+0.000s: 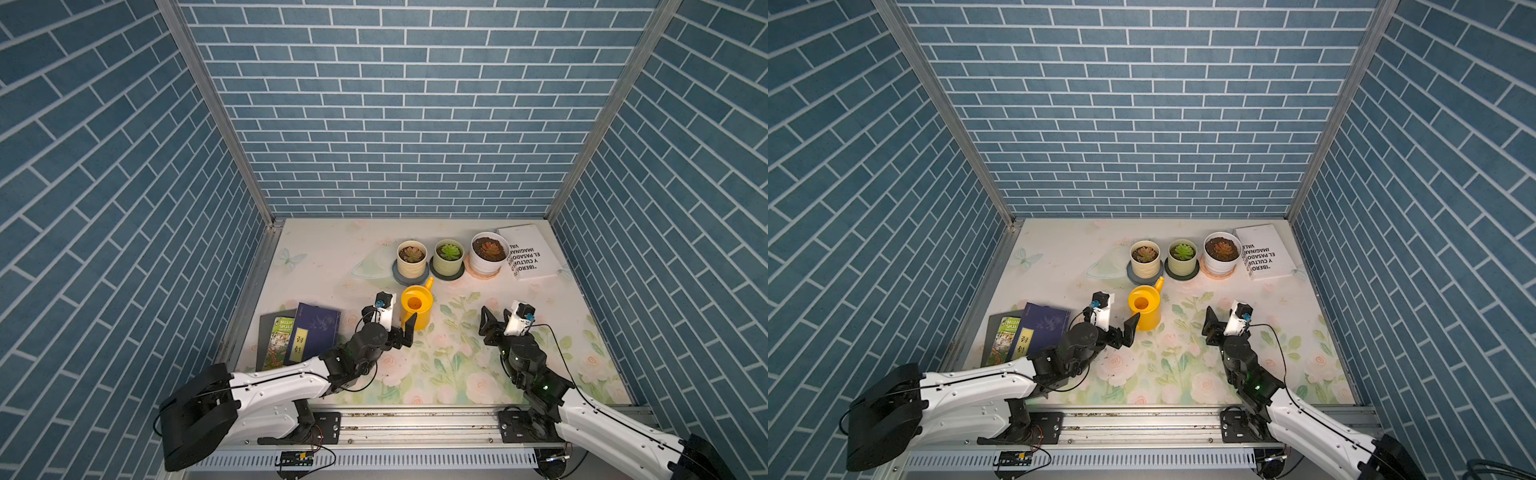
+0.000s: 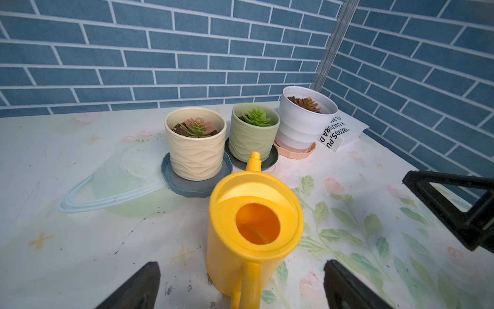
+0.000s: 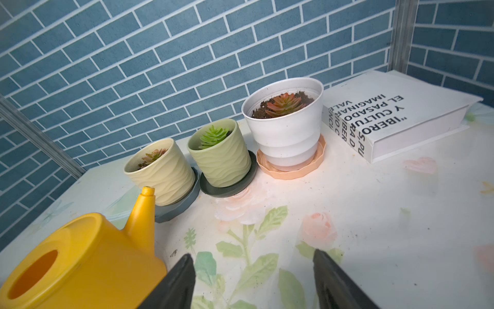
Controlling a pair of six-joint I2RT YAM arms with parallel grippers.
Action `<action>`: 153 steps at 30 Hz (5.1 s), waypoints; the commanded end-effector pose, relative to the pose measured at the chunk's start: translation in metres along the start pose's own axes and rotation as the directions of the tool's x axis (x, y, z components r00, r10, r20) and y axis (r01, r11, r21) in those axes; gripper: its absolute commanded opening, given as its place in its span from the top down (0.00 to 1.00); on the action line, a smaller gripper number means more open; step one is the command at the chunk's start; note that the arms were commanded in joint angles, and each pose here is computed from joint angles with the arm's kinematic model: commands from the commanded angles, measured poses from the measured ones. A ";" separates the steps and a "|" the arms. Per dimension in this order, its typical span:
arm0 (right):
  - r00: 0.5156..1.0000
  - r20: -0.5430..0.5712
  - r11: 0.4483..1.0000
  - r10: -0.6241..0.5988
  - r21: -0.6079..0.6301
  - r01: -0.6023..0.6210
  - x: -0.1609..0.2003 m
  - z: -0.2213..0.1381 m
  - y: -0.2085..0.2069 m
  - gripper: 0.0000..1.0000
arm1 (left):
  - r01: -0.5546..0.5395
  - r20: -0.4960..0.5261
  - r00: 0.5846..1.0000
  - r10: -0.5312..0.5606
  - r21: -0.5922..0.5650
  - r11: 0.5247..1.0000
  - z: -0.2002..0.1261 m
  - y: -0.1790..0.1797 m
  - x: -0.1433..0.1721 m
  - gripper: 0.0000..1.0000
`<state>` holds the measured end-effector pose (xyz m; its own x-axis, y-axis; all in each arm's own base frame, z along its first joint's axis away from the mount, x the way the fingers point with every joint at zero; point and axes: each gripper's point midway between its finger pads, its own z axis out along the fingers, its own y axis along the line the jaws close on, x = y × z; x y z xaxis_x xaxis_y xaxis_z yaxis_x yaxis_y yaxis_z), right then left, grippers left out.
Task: Water the succulent around the soil edge
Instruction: Place the watering can at the center of the board, then reset both arms
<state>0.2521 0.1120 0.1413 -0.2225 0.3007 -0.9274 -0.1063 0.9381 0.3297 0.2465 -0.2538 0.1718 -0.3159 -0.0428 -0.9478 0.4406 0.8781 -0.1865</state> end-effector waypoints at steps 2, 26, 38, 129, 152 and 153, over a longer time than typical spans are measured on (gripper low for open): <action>0.999 0.034 1.000 -0.030 -0.002 0.030 -0.021 0.004 0.010 0.01 | 0.019 0.054 0.998 -0.013 -0.114 0.993 -0.008 0.022 -0.013 0.00; 0.973 0.114 0.976 -0.203 0.104 0.191 -0.077 0.048 0.038 0.00 | 0.280 0.437 0.899 0.013 -0.599 0.750 -0.006 0.215 -0.071 0.00; 0.974 0.122 0.976 -0.188 0.137 0.171 -0.071 0.047 0.015 0.00 | 0.156 0.300 0.936 0.183 -0.823 0.546 -0.035 0.265 -0.083 0.00; 0.927 0.067 0.892 -0.370 0.303 0.335 -0.051 0.092 -0.130 0.00 | 0.089 0.236 0.965 0.111 -0.698 0.710 -0.036 0.313 -0.014 0.00; 0.927 0.060 0.892 -0.369 0.303 0.336 -0.050 0.094 -0.131 0.00 | 0.089 0.236 0.965 0.111 -0.697 0.711 -0.036 0.313 -0.014 0.00; 0.928 0.060 0.892 -0.369 0.304 0.335 -0.050 0.094 -0.131 0.01 | 0.089 0.237 0.965 0.111 -0.697 0.711 -0.036 0.313 -0.014 0.00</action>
<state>0.3650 -0.0094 0.1249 -0.1218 -0.0799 -0.9893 0.1206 0.9882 -0.0947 0.3559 0.0412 0.1348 -0.0566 -0.0659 -0.9962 -0.3102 0.9496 -0.0452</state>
